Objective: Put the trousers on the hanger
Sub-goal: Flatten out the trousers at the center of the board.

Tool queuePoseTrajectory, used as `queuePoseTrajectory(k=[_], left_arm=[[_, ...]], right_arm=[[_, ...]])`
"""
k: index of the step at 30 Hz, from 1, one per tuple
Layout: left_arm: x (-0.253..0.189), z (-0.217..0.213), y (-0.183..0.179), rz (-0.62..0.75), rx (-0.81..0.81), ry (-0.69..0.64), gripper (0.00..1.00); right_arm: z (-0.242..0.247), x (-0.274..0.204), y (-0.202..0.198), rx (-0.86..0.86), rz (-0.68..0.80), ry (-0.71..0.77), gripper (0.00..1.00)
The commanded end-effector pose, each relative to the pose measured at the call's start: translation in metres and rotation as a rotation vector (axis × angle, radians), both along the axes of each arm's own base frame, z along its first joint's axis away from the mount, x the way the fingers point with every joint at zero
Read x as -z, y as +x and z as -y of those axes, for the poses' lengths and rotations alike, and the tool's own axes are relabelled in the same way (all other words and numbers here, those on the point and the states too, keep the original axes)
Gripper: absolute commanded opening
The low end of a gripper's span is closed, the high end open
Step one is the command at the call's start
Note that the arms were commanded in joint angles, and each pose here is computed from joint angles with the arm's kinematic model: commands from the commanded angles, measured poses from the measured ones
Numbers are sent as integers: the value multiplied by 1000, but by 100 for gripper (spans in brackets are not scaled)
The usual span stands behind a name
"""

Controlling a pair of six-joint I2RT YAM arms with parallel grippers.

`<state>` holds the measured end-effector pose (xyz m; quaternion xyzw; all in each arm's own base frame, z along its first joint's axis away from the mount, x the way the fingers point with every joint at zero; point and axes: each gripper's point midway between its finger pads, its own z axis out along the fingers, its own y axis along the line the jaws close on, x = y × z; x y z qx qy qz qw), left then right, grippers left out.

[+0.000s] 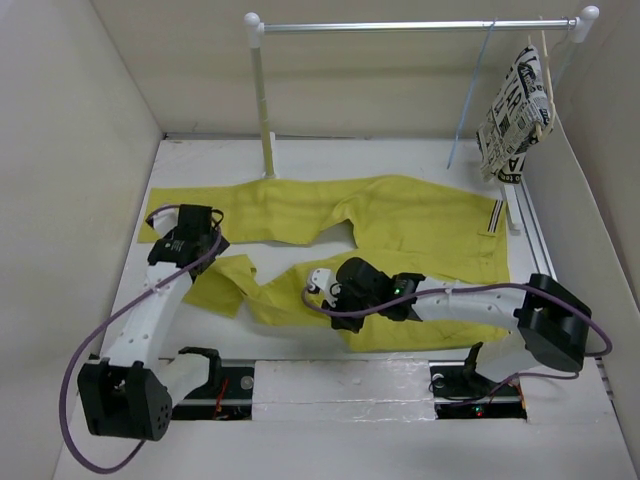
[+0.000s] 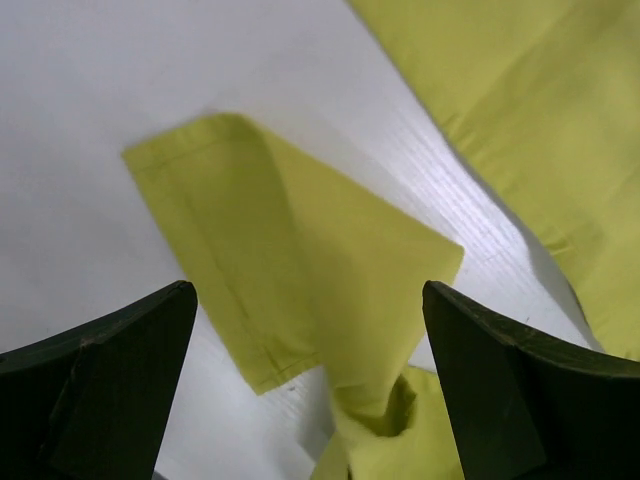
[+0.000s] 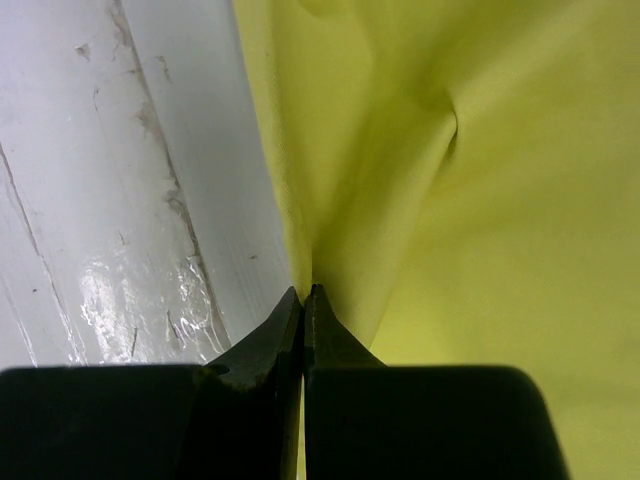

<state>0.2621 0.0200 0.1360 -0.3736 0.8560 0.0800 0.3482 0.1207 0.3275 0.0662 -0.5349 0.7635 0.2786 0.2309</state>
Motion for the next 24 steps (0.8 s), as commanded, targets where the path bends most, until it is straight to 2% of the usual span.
queuePoseTrajectory(k=[1,3,6,7,9,11,13,14,15,16,17,20,21,22,24], left_arm=[[9,6,-25,2,-79,-161,93],[9,7,-30,18,-91,-177,97],[20,6,-23,28,-127,-204,98],[22,4,-14,58,-149,-206,97],[46,5,-7,22,-144,-202,88],[52,8,5,32,-164,-239,45],[56,8,13,9,-165,-244,8],[43,5,18,13,-162,-229,0],[25,-5,17,16,-168,-169,0],[27,-11,8,-17,-187,-136,0],[4,-18,13,20,-185,-96,0],[-44,-43,-2,38,-150,72,0],[-76,-52,-12,25,-123,143,0],[-77,-52,-13,25,-122,144,0],[-84,-56,-22,-67,-76,194,0]], right_arm=[[2,-9,2,14,31,11,0],[0,-9,2,17,30,27,0],[-4,-12,1,12,21,51,0],[-5,-13,0,13,19,59,0],[-6,-14,-1,6,16,71,0],[-6,-17,-1,3,21,73,0],[-5,-19,0,0,30,73,0],[-3,-22,0,2,35,73,0],[-1,-25,1,7,50,70,0],[-1,-25,1,7,50,70,0],[1,-26,2,7,59,66,0],[-1,-32,-2,-25,74,79,0],[-2,-31,-2,-51,81,73,0],[-3,-33,-3,-57,78,79,0],[-7,-30,-10,-100,77,71,0]])
